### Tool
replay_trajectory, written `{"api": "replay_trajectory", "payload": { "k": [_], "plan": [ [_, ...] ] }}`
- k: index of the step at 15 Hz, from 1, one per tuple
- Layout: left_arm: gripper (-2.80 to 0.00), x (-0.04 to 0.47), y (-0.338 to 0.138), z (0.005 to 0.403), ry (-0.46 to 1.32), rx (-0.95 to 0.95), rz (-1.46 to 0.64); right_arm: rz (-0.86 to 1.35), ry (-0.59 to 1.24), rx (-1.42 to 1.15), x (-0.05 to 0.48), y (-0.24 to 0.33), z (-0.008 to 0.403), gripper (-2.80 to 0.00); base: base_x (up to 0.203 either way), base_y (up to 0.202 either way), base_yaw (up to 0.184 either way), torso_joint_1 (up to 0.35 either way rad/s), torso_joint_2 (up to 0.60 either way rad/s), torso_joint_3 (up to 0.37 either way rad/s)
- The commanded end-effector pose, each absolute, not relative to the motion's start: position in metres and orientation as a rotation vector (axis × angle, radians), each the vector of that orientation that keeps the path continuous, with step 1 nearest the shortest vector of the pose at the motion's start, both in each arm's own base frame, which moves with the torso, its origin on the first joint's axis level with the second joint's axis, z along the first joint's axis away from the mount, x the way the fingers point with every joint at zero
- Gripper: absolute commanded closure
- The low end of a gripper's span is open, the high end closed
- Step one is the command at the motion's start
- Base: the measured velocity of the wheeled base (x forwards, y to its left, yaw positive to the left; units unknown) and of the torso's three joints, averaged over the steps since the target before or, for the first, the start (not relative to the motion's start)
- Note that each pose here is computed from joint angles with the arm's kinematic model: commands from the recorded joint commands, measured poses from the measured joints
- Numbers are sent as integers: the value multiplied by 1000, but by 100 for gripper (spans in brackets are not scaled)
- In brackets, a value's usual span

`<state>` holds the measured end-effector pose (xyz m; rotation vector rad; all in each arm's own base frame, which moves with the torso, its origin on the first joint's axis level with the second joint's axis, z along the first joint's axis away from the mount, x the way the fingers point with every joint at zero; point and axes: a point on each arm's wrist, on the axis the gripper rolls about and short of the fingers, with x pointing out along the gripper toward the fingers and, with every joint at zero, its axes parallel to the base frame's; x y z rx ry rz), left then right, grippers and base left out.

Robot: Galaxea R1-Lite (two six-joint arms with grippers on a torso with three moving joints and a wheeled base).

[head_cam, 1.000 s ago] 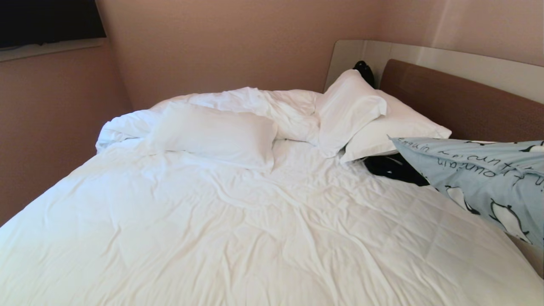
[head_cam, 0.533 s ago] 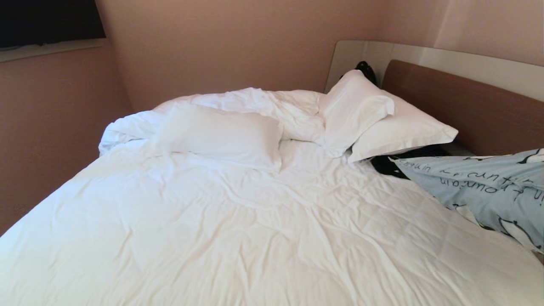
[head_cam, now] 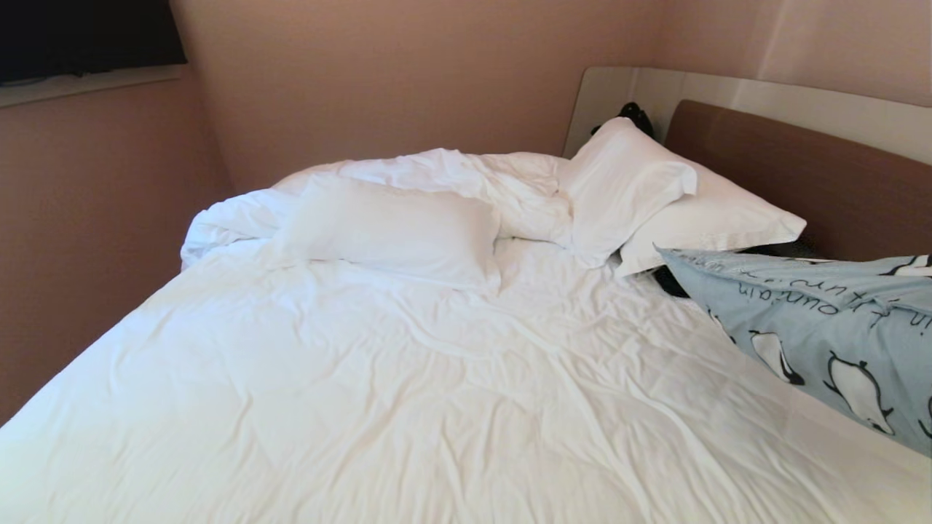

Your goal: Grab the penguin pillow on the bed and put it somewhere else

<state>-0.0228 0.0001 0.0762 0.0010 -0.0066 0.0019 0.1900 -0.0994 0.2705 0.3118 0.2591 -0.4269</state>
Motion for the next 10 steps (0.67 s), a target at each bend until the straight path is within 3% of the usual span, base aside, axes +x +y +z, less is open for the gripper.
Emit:
{"api": "replay_trajectory", "payload": {
  "k": [1,6,10],
  "plan": [
    [0,-23,0,76,-8,2,2,-425,254,311,191,-99,272,0,0,0,0,0,0,0],
    [0,-23,0,76,-8,1,2,-425,239,306,185,-96,275,0,0,0,0,0,0,0],
    [0,-23,0,76,-8,0,3,-425,224,300,178,-93,277,0,-153,0,1,6,2,0]
  ]
}}
